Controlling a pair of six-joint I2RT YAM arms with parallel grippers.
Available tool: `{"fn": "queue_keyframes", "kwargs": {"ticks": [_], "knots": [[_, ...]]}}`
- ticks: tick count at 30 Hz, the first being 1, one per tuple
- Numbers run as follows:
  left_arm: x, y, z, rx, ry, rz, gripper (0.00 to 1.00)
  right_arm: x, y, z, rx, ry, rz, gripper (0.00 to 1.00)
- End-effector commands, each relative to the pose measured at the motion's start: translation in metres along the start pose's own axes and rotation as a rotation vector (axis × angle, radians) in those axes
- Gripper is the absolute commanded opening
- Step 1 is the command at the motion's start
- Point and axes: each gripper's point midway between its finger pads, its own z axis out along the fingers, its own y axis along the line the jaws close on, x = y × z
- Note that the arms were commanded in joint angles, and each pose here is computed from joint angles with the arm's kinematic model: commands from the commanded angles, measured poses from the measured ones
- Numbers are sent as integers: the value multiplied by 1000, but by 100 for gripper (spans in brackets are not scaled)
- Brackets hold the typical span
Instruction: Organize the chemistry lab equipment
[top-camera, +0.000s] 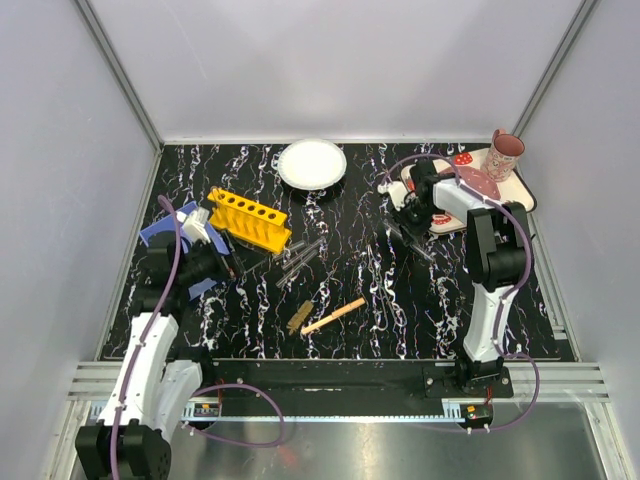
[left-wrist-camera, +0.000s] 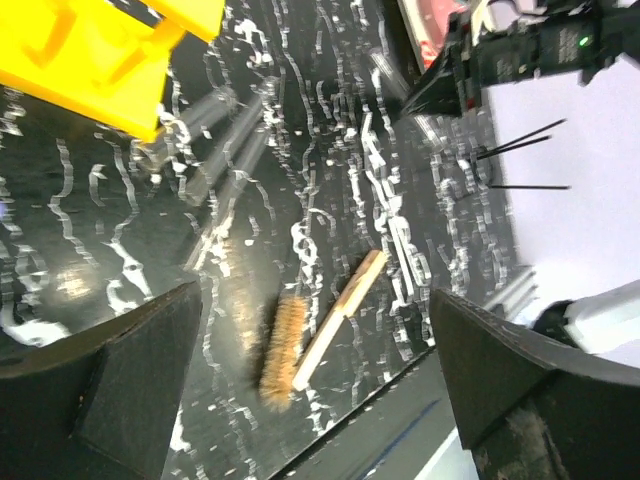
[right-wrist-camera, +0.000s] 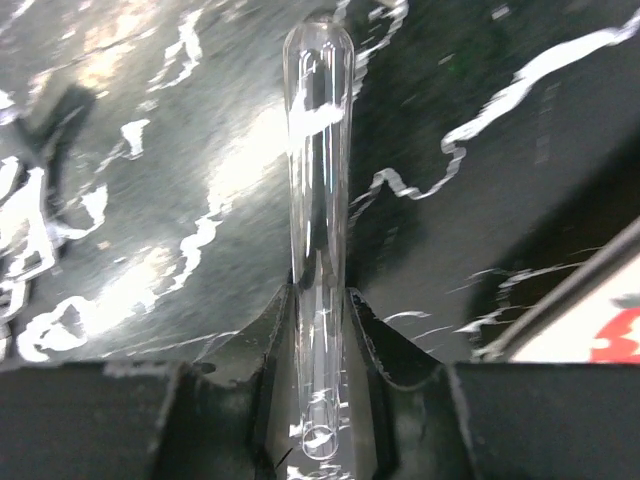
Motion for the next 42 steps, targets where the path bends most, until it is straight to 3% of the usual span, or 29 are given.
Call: {"fn": "queue_keyframes", "kwargs": {"ticks": [1,7,12,20,32,42], "knots": [[3,-32,10,187,0,-125,99,-20,41,-33,-118,-144,76,24],[18,-89,35,285,8,-210,99,-43,91,-79,-308,-314,138,23],[9,-106,74,247,-4,-342,99,-48,135,-108,-507,-422,150,23],[-8,-160,134,249,45,-336,99,-55,172,-146,-694,-562,89,23],[8,-165,201,107,158,-280,88,-54,179,-153,-725,-590,61,24],[25,-169,207,66,246,-200,68,-50,175,-143,-667,-570,35,24]]}}
